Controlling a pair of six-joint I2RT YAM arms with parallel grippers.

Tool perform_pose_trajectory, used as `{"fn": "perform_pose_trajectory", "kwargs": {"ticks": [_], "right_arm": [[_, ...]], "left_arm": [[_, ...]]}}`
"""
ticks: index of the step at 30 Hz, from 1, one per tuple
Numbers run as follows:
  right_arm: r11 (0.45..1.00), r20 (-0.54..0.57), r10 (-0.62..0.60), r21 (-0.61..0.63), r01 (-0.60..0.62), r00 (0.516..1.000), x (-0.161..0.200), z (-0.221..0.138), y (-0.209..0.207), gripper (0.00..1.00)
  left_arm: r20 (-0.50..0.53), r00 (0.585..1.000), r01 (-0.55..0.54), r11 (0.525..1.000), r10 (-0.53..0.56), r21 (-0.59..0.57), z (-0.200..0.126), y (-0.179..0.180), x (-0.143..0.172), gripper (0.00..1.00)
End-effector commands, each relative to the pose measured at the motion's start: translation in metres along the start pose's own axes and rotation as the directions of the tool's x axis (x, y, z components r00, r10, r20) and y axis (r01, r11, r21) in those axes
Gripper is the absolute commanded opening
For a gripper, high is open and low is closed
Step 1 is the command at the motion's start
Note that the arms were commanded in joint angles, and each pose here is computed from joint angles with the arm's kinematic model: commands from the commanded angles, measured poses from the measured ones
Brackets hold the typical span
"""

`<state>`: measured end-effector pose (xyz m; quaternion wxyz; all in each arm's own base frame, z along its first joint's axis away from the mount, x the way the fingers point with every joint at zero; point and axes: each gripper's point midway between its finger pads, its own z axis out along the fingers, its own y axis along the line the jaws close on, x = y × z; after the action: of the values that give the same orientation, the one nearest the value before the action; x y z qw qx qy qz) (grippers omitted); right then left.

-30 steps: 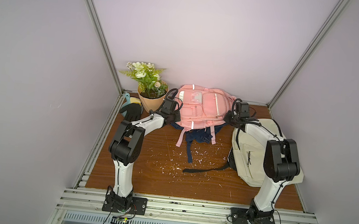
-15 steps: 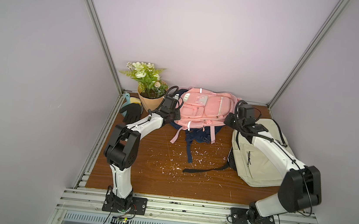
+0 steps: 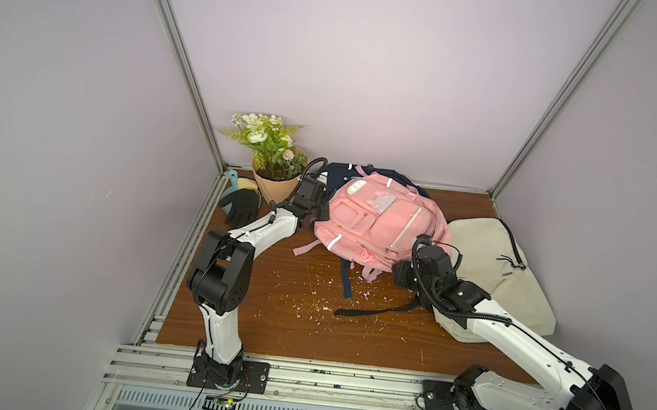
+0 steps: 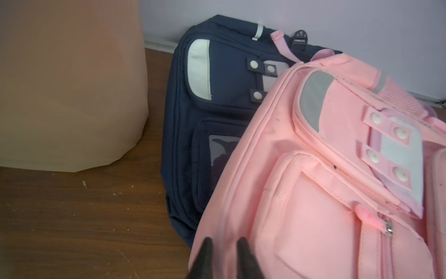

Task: Zip up the backpack
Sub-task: Adjust the backpack at the center of the board.

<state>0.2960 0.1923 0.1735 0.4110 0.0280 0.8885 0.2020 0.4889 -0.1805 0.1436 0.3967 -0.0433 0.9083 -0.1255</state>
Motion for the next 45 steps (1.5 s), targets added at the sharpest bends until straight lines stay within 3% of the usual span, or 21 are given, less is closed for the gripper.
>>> {"fn": "perform_pose_trajectory", "kwargs": {"ticks": [1,3,6,13,20,25,26,29,37,40,42,45], "right_arm": [[1.0,0.048,0.014,-0.019,-0.013,0.999,-0.014,-0.018,0.01,0.58],[0.995,0.116,0.022,0.099,-0.034,0.993,-0.031,-0.03,-0.011,0.68],[0.974,0.199,-0.009,0.224,-0.036,0.98,-0.057,-0.041,-0.035,0.73],[0.937,0.201,0.049,0.329,-0.114,0.978,-0.092,-0.014,-0.084,0.77],[0.92,0.119,0.079,0.374,-0.118,0.99,-0.083,0.033,-0.109,0.78],[0.928,0.013,0.116,0.355,-0.113,0.993,-0.049,0.057,-0.111,0.64],[0.935,0.006,0.127,0.333,-0.122,0.992,-0.044,0.057,-0.108,0.56],[0.953,0.007,0.128,0.274,-0.125,0.992,-0.035,0.047,-0.09,0.36],[0.981,-0.004,0.095,0.171,-0.093,0.996,-0.007,0.017,-0.045,0.09],[0.982,-0.011,0.074,0.177,-0.071,0.997,0.007,0.012,-0.038,0.09],[0.974,-0.009,0.075,0.216,-0.071,0.997,0.011,0.012,-0.047,0.16],[0.955,0.024,0.058,0.29,-0.062,0.998,0.002,0.009,-0.059,0.35]], "left_arm": [[0.056,0.997,0.045,0.999,-0.043,-0.021,-0.016,0.001,-0.008,0.64],[0.073,0.996,0.063,0.997,-0.059,-0.051,-0.033,0.004,-0.001,0.78],[0.064,0.994,0.091,0.996,-0.09,-0.017,-0.053,-0.005,0.018,0.85],[-0.032,0.991,0.13,0.987,-0.127,0.098,-0.049,-0.035,0.08,0.91],[-0.108,0.986,0.133,0.987,-0.123,0.09,-0.012,-0.039,0.107,0.91],[-0.116,0.988,0.118,0.989,-0.107,0.093,0.0,-0.041,0.112,0.79],[-0.113,0.988,0.113,0.989,-0.103,0.091,0.002,-0.041,0.111,0.75],[-0.108,0.991,0.082,0.994,-0.074,0.072,0.008,-0.041,0.106,0.63],[-0.053,0.998,0.035,0.998,-0.032,0.052,0.012,-0.045,0.074,0.31],[-0.036,0.999,0.034,0.999,-0.033,0.043,0.013,-0.041,0.063,0.21],[-0.045,0.998,0.042,0.999,-0.041,0.028,0.015,-0.036,0.063,0.2],[-0.066,0.997,0.051,0.999,-0.05,0.011,0.018,-0.031,0.071,0.32]]}}
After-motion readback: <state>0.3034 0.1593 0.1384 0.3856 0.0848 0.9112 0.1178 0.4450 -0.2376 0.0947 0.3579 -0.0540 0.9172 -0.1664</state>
